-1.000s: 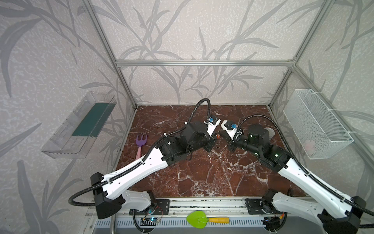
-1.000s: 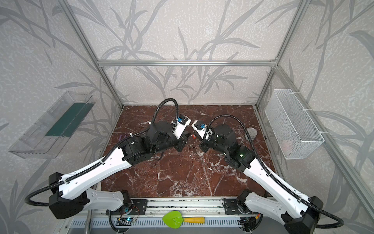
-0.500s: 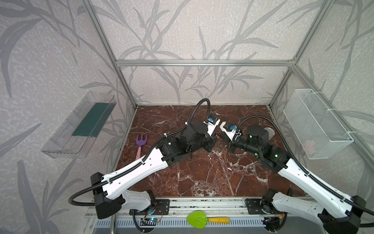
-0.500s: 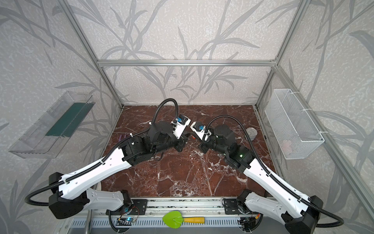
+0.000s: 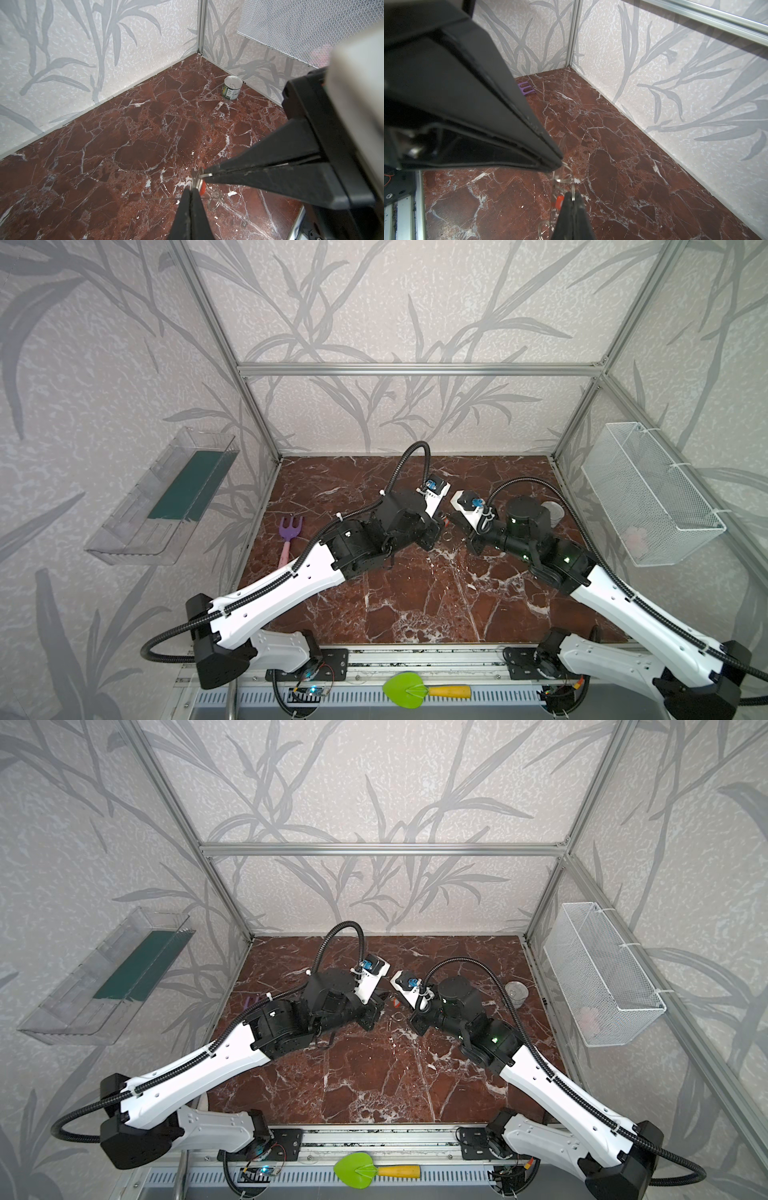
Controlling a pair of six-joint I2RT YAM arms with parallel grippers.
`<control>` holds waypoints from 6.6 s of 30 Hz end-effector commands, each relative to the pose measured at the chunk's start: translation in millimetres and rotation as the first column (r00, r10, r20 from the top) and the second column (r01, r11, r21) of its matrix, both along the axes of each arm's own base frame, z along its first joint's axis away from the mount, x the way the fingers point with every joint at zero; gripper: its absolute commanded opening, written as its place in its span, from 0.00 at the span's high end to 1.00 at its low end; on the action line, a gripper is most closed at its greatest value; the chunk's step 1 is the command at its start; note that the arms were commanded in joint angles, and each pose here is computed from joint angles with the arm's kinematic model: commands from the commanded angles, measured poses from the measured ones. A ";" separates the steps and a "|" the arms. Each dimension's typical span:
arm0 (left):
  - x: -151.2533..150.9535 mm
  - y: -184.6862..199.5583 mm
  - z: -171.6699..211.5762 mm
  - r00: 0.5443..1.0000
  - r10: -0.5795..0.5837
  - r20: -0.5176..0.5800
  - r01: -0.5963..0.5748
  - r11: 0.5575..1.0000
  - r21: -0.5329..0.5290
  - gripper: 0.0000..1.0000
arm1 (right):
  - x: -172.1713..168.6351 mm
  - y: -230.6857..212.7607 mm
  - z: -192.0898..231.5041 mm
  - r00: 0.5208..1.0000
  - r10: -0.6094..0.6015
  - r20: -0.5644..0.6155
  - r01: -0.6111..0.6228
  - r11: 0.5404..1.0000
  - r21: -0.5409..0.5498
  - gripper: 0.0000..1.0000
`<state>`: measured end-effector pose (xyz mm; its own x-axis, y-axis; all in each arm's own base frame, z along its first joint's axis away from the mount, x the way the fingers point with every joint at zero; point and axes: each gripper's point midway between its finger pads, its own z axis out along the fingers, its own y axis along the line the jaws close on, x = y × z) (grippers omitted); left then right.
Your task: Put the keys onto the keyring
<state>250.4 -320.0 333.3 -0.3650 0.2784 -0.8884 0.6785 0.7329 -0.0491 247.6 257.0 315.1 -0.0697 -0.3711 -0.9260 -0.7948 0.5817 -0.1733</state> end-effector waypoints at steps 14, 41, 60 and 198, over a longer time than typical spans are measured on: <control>-2.4 -3.2 14.8 1.000 -0.014 0.001 0.014 0.998 -0.058 1.00 | -3.9 6.5 4.4 1.000 0.031 0.004 -0.031 1.000 0.001 1.00; -3.7 -3.6 13.5 1.000 -0.019 -0.006 0.019 0.998 -0.059 1.00 | 8.3 -4.9 11.4 0.997 -0.069 0.038 0.069 0.998 -0.010 1.00; -1.9 -6.0 11.9 1.000 -0.020 -0.009 0.019 0.999 -0.049 1.00 | -3.5 3.1 17.7 0.999 0.005 0.046 -0.005 1.000 0.006 1.00; 7.0 4.9 21.1 0.998 0.054 0.033 -0.051 0.996 -0.076 1.00 | -10.6 6.2 6.0 0.999 0.034 0.020 -0.033 0.999 -0.031 1.00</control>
